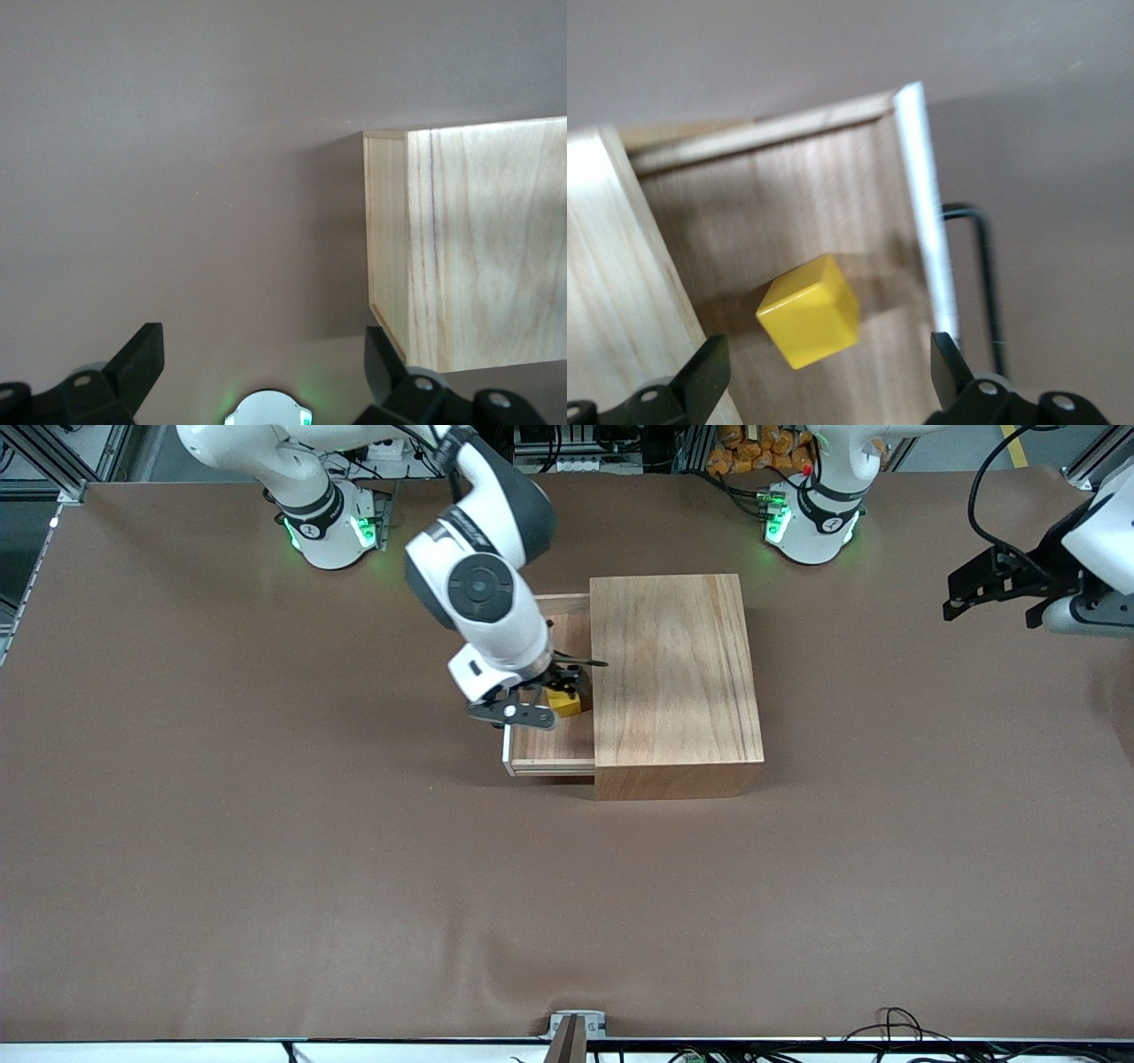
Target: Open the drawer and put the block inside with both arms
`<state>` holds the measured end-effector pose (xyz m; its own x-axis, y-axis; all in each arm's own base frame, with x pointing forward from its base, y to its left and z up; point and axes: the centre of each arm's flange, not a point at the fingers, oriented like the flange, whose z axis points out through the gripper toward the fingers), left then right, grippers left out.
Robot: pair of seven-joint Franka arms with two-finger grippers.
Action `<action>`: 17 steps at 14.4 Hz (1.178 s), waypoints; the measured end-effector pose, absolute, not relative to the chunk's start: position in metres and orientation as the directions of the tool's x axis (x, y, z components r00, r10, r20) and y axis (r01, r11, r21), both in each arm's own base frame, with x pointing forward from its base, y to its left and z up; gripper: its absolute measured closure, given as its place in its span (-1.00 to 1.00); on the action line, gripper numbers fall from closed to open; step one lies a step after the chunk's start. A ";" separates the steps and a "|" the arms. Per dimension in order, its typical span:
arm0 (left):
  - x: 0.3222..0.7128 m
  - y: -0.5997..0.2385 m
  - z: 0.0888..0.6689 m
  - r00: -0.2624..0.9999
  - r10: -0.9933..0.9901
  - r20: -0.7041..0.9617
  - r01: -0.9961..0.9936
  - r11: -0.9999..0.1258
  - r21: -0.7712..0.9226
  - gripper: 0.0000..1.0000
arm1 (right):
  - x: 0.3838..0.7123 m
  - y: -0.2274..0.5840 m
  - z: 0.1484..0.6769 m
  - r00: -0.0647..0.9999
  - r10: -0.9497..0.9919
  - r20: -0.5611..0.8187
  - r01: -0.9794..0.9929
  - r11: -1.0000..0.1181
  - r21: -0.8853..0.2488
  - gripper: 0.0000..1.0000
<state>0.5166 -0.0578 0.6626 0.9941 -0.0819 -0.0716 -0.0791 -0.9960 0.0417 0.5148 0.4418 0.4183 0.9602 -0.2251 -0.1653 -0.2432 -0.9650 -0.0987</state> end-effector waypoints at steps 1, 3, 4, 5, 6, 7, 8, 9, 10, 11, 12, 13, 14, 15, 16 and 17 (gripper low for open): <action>0.511 -0.055 0.664 0.994 -0.077 -0.072 -0.074 -0.996 0.040 -1.00 | 0.523 0.422 0.435 0.958 -0.232 -0.167 -0.251 -0.963 -0.101 -1.00; 0.504 -0.052 0.665 0.995 -0.071 -0.067 -0.068 -0.997 0.038 -1.00 | 0.537 0.381 0.462 0.961 -0.210 -0.177 -0.230 -0.968 -0.099 -1.00; 0.505 -0.051 0.664 0.996 -0.069 -0.060 -0.067 -0.997 0.038 -1.00 | 0.544 0.358 0.474 0.965 -0.188 -0.184 -0.208 -0.973 -0.099 -1.00; 0.508 -0.051 0.661 0.996 -0.067 -0.053 -0.065 -0.997 0.037 -1.00 | 0.551 0.332 0.486 0.969 -0.160 -0.189 -0.182 -0.978 -0.103 -1.00; 0.512 -0.049 0.657 0.997 -0.063 -0.049 -0.061 -0.997 0.038 -1.00 | 0.559 0.307 0.495 0.973 -0.135 -0.189 -0.157 -0.982 -0.109 -1.00; 0.518 -0.044 0.654 0.998 -0.054 -0.042 -0.053 -0.998 0.039 -1.00 | 0.566 0.281 0.505 0.977 -0.115 -0.181 -0.137 -0.984 -0.115 -1.00; 0.523 -0.039 0.650 0.998 -0.045 -0.036 -0.043 -0.998 0.041 -1.00 | 0.573 0.257 0.513 0.981 -0.101 -0.166 -0.121 -0.986 -0.114 -1.00; 0.529 -0.032 0.646 0.999 -0.031 -0.031 -0.030 -0.999 0.041 -1.00 | 0.578 0.235 0.521 0.985 -0.093 -0.145 -0.109 -0.989 -0.104 -1.00; 0.534 -0.023 0.644 1.000 -0.019 -0.021 -0.018 -0.999 0.030 -1.00 | 0.582 0.214 0.528 0.988 -0.089 -0.125 -0.100 -0.991 -0.091 -1.00; 0.536 -0.016 0.643 1.000 -0.014 -0.014 -0.014 -1.000 -0.007 -1.00 | 0.586 0.194 0.532 0.990 -0.088 -0.112 -0.097 -0.992 -0.083 -1.00; 0.537 -0.013 0.645 1.000 -0.017 -0.009 -0.017 -0.999 -0.044 -1.00 | 0.589 0.175 0.536 0.991 -0.088 -0.101 -0.096 -0.992 -0.080 -1.00; 0.537 -0.015 0.649 1.000 -0.022 -0.001 -0.022 -0.998 -0.051 -1.00 | 0.592 0.155 0.540 0.992 -0.084 -0.091 -0.092 -0.992 -0.083 -1.00; 0.536 -0.017 0.651 1.000 -0.024 0.004 -0.024 -0.999 -0.035 -1.00 | 0.594 0.134 0.545 0.994 -0.074 -0.083 -0.081 -0.993 -0.087 -1.00; 0.536 -0.018 0.652 1.000 -0.021 0.006 -0.021 -1.000 -0.012 -1.00 | 0.594 0.112 0.551 0.995 -0.063 -0.084 -0.070 -0.994 -0.089 -1.00; 0.536 -0.016 0.652 1.000 -0.016 0.006 -0.016 -1.000 -0.001 -1.00 | 0.591 0.089 0.559 0.995 -0.053 -0.089 -0.061 -0.994 -0.091 -1.00; 0.536 -0.014 0.652 1.000 -0.012 0.005 -0.012 -1.000 0.003 -1.00 | 0.586 0.067 0.568 0.995 -0.041 -0.095 -0.050 -0.994 -0.094 -1.00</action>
<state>0.5364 -0.0138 0.6522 0.9999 -0.0122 0.0053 -0.0122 -0.9999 0.0033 0.5862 0.0668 0.5682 0.9947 -0.0413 -0.0946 -0.0502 -0.9943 -0.0942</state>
